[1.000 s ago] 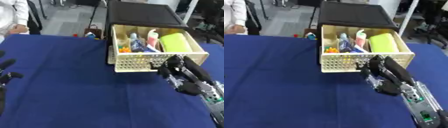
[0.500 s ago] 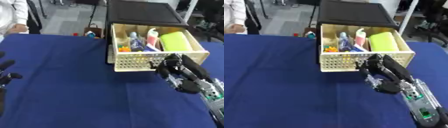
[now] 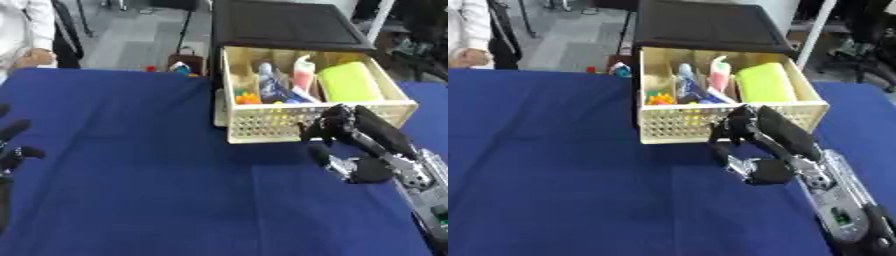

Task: Pick up objects from table and place into drawer.

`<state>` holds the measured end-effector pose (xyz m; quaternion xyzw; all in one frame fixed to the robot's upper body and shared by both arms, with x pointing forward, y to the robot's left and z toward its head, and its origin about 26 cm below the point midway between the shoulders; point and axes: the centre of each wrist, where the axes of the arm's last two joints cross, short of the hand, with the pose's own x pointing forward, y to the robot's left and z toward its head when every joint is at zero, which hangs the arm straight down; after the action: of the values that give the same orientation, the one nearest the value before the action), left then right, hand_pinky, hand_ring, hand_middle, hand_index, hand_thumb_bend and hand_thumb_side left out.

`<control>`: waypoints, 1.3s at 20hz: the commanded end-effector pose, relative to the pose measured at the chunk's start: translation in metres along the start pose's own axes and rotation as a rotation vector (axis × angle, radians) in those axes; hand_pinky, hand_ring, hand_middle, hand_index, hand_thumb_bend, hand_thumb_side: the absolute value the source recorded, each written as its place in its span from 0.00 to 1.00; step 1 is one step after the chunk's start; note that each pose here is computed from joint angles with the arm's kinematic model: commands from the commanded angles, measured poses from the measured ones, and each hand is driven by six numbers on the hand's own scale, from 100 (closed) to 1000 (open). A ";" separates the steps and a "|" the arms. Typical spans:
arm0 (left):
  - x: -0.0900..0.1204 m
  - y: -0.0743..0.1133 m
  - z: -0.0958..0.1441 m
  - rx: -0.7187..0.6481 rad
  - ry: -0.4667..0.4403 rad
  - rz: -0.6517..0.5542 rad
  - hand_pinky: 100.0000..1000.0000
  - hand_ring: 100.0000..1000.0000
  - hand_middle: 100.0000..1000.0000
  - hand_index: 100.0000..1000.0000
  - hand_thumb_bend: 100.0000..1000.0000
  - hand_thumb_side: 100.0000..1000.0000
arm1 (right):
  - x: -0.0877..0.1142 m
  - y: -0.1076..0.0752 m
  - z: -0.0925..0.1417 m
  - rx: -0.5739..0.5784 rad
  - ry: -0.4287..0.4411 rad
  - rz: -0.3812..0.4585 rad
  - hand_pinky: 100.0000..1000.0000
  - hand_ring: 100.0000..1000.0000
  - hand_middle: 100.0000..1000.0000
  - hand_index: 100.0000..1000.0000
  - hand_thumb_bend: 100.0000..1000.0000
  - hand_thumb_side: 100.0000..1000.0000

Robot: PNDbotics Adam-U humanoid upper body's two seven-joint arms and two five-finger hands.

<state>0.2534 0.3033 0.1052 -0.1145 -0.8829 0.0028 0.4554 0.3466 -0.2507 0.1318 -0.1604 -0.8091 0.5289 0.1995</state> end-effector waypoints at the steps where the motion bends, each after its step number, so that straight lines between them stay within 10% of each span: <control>1: 0.004 -0.002 -0.005 -0.015 -0.017 -0.001 0.49 0.78 0.84 0.80 0.01 1.00 | -0.005 -0.004 0.001 0.013 0.013 0.031 0.12 0.01 0.18 0.55 0.24 1.00; 26: 0.004 -0.004 -0.008 -0.008 -0.032 0.008 0.49 0.78 0.84 0.80 0.02 1.00 | -0.030 0.003 0.002 -0.016 0.047 0.082 0.11 0.02 0.16 0.55 0.22 1.00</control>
<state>0.2563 0.2993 0.1073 -0.1205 -0.8844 0.0093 0.4508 0.3697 -0.2635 0.1253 -0.2074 -0.8050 0.5218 0.1915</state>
